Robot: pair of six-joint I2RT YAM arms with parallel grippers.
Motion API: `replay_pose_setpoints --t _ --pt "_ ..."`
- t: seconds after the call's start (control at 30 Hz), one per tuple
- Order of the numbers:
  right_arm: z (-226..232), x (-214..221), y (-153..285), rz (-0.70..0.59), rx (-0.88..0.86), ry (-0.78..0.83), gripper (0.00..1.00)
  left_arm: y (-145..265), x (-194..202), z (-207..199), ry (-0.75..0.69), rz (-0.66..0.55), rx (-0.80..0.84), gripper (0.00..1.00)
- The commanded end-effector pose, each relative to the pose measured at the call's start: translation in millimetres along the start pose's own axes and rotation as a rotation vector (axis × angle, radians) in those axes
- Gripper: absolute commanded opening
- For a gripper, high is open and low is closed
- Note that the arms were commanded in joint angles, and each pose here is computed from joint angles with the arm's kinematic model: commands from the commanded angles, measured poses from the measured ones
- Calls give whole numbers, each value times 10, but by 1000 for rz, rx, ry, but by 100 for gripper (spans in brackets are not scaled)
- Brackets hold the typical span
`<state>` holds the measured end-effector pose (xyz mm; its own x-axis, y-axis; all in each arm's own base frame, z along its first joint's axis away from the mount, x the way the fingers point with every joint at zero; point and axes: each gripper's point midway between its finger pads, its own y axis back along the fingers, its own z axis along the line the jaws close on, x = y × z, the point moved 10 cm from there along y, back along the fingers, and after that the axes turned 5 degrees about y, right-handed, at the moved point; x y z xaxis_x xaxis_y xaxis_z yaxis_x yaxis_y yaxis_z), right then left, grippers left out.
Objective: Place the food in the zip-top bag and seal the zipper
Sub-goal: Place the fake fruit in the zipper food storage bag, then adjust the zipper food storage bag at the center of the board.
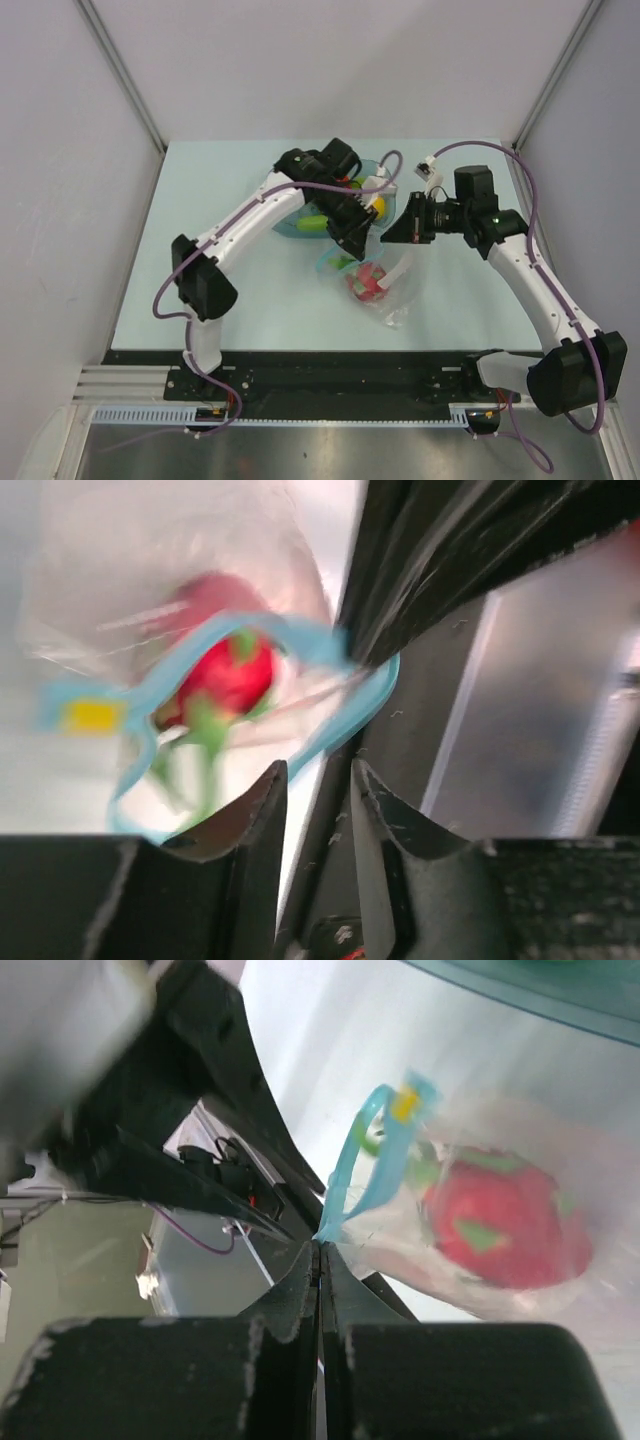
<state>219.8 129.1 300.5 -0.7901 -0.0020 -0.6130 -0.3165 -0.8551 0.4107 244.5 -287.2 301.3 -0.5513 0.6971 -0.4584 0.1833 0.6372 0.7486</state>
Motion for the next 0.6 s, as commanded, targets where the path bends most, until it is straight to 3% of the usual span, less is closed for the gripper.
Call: replay_pose_setpoints --t 0.0,0.03,0.07,0.17,0.2,0.3,0.57 --pt "111 -134 181 -87 -55 41 0 375 22 -38 58 -275 262 45" --pt "107 -150 205 -96 -55 42 0 514 53 -111 25 -332 260 51" --pt "100 -165 236 -103 -63 41 0 577 74 -103 30 -370 241 64" --pt "90 -160 286 -105 -56 44 0 756 193 82 49 -493 82 76" --pt "84 -153 308 -108 -51 48 0 741 295 288 108 -505 -39 77" --pt "56 -112 313 -99 -43 48 0 630 534 511 120 -449 -194 79" --pt "13 -70 318 -76 -29 53 0 177 708 860 215 -390 -222 81"
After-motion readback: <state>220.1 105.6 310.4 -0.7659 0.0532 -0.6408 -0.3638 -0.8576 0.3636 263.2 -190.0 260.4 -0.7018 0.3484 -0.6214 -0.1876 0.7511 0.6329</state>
